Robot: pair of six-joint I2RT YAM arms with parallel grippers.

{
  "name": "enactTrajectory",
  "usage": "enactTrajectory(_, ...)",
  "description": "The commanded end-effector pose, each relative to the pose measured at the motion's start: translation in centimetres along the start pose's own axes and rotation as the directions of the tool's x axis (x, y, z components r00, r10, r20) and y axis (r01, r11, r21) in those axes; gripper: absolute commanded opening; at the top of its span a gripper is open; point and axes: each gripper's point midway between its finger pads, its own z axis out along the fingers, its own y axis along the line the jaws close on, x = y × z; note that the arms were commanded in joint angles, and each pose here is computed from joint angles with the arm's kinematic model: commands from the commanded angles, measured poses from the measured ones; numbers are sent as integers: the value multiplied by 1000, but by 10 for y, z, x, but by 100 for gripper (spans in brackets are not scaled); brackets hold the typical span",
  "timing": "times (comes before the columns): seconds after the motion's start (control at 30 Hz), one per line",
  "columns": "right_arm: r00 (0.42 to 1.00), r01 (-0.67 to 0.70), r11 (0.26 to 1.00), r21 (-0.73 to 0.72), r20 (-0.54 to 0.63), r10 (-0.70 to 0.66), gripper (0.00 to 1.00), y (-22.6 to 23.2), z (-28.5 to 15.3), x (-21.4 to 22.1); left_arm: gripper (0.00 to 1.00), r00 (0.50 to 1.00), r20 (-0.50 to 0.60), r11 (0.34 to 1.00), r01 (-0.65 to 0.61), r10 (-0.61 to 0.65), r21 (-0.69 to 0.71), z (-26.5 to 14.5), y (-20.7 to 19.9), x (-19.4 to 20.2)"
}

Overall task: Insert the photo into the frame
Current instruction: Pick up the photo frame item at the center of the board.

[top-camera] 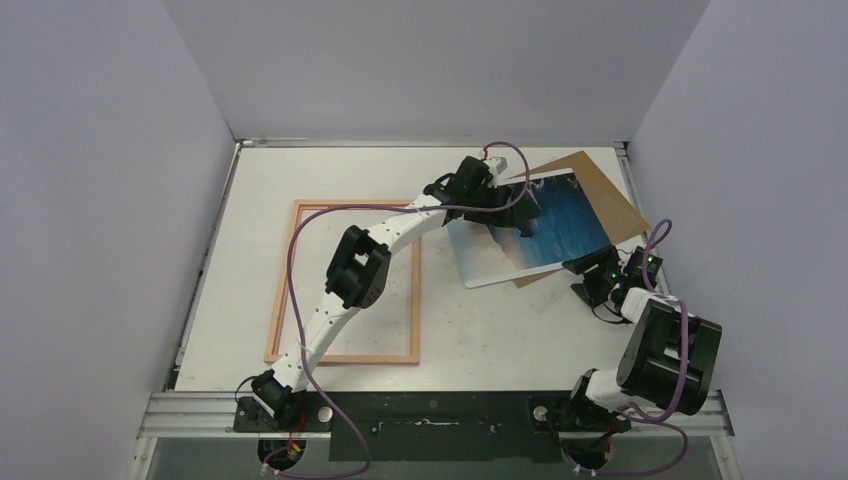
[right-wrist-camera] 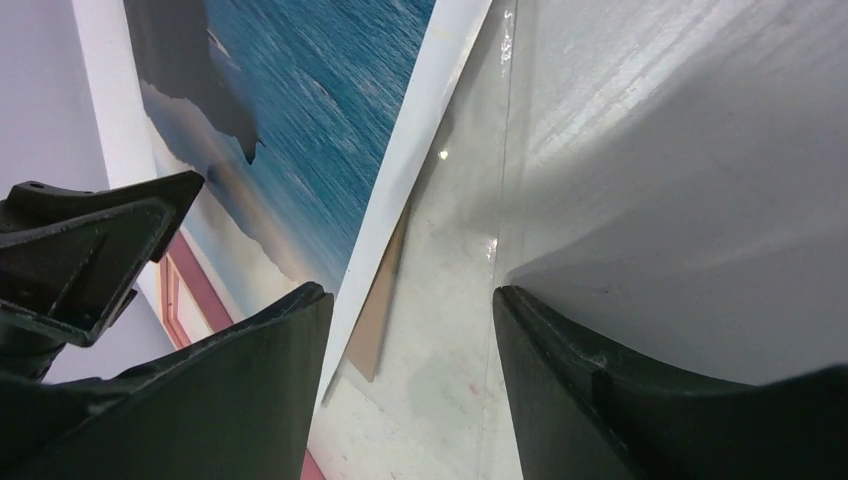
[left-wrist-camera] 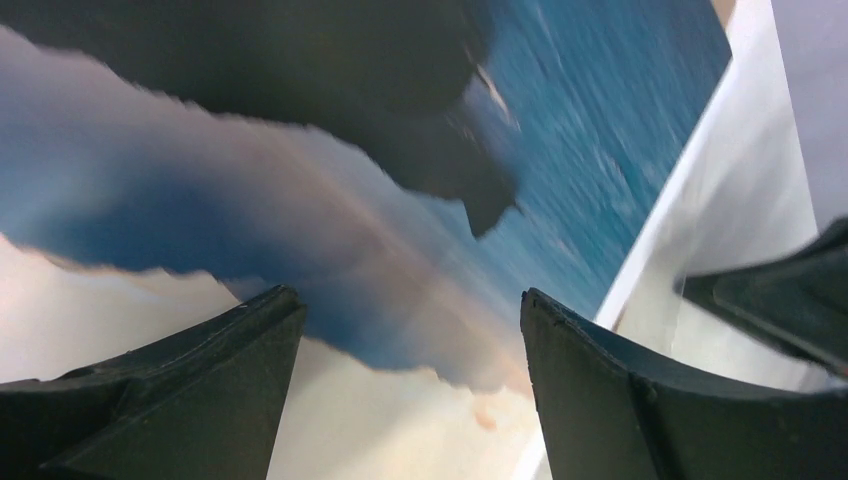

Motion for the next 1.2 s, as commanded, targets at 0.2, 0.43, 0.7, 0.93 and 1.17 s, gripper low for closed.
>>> enactTrajectory(0.2,995,-42,999,26,-88,44,66,-26,5,33,80,999,-17,987,30,-33,-157,12,52,11)
enactTrajectory(0.43,994,-61,980,-192,-100,42,69,14,-3,35,78,986,-139,979,65,-93,-195,19,67,52)
enactTrajectory(0.7,995,-56,957,-285,-95,30,68,34,-15,34,78,983,-150,977,72,-103,-202,19,68,56)
enactTrajectory(0.93,997,-46,952,-304,-72,25,51,41,-20,31,78,981,-154,976,82,-115,-202,17,68,56)
enactTrajectory(1.17,999,-48,925,-378,-41,35,36,54,-24,25,77,976,-166,976,109,-141,-191,17,65,60)
